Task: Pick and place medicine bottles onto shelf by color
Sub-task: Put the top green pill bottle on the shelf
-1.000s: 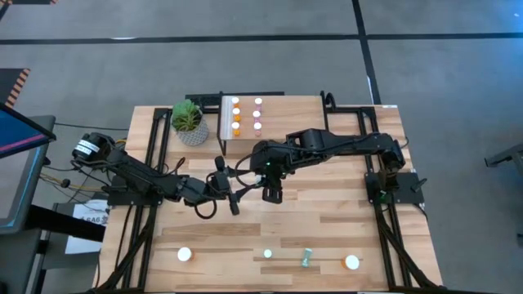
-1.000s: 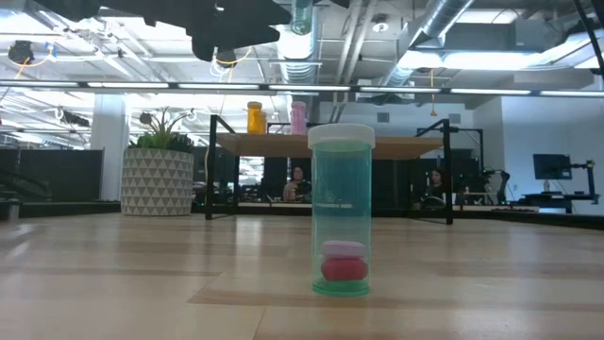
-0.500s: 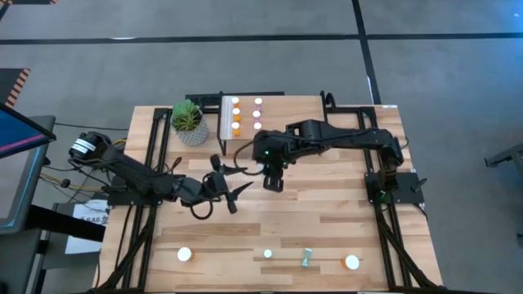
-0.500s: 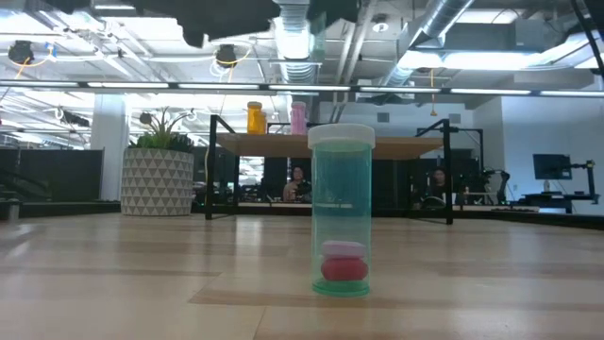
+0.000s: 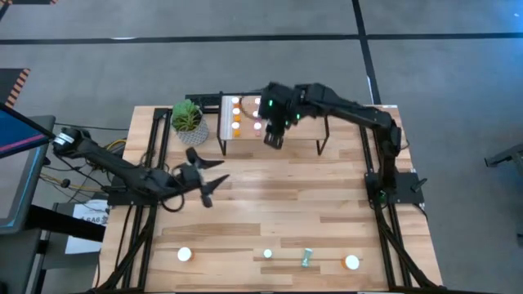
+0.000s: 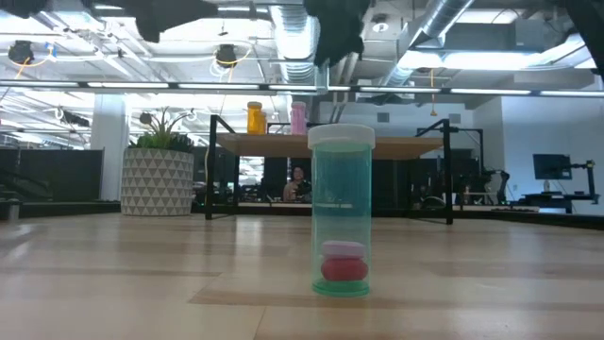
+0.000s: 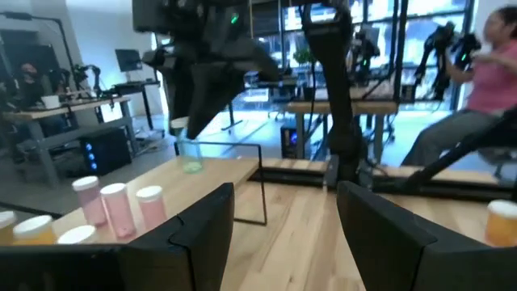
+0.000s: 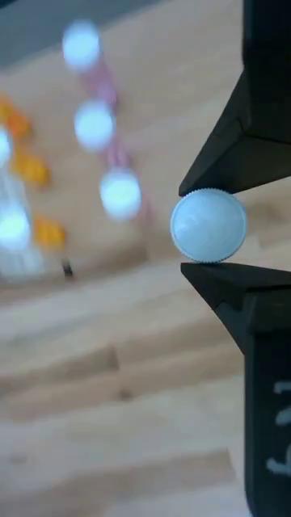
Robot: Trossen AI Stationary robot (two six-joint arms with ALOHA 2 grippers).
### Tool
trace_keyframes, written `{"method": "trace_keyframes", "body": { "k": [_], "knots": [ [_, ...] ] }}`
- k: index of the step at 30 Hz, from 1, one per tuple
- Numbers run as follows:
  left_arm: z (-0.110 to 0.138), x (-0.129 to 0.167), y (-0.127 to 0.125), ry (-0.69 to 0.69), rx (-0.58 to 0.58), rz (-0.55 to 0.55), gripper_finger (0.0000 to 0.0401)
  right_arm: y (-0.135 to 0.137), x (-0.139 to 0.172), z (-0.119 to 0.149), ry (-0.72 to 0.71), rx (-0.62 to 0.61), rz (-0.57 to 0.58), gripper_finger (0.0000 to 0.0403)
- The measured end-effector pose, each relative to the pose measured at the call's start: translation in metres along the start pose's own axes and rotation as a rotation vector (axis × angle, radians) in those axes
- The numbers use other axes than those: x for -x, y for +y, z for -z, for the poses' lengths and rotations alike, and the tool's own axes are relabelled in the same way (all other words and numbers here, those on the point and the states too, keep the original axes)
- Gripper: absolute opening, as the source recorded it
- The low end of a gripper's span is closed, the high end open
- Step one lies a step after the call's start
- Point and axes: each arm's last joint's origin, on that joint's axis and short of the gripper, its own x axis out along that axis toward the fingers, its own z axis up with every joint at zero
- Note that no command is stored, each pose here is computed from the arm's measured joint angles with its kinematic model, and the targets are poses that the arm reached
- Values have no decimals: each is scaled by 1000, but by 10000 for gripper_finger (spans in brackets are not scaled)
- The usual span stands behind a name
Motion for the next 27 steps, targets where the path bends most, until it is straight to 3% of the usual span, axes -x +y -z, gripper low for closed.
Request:
{"method": "trace_keyframes", "body": {
  "k": [6, 11, 18, 27],
  "knots": [
    [3, 16, 16, -30, 39, -3, 208, -48, -1, 1, -17, -87, 13, 157],
    [4, 19, 18, -20, 30, -2, 208, -74, -22, 10, 9, -132, -6, 157],
    [10, 19, 17, 27, 19, 3, 208, -89, -48, 25, 31, -165, -47, 157],
    [13, 19, 17, 49, 23, 2, 208, -96, -19, 46, -88, -190, -27, 157]
  ]
}}
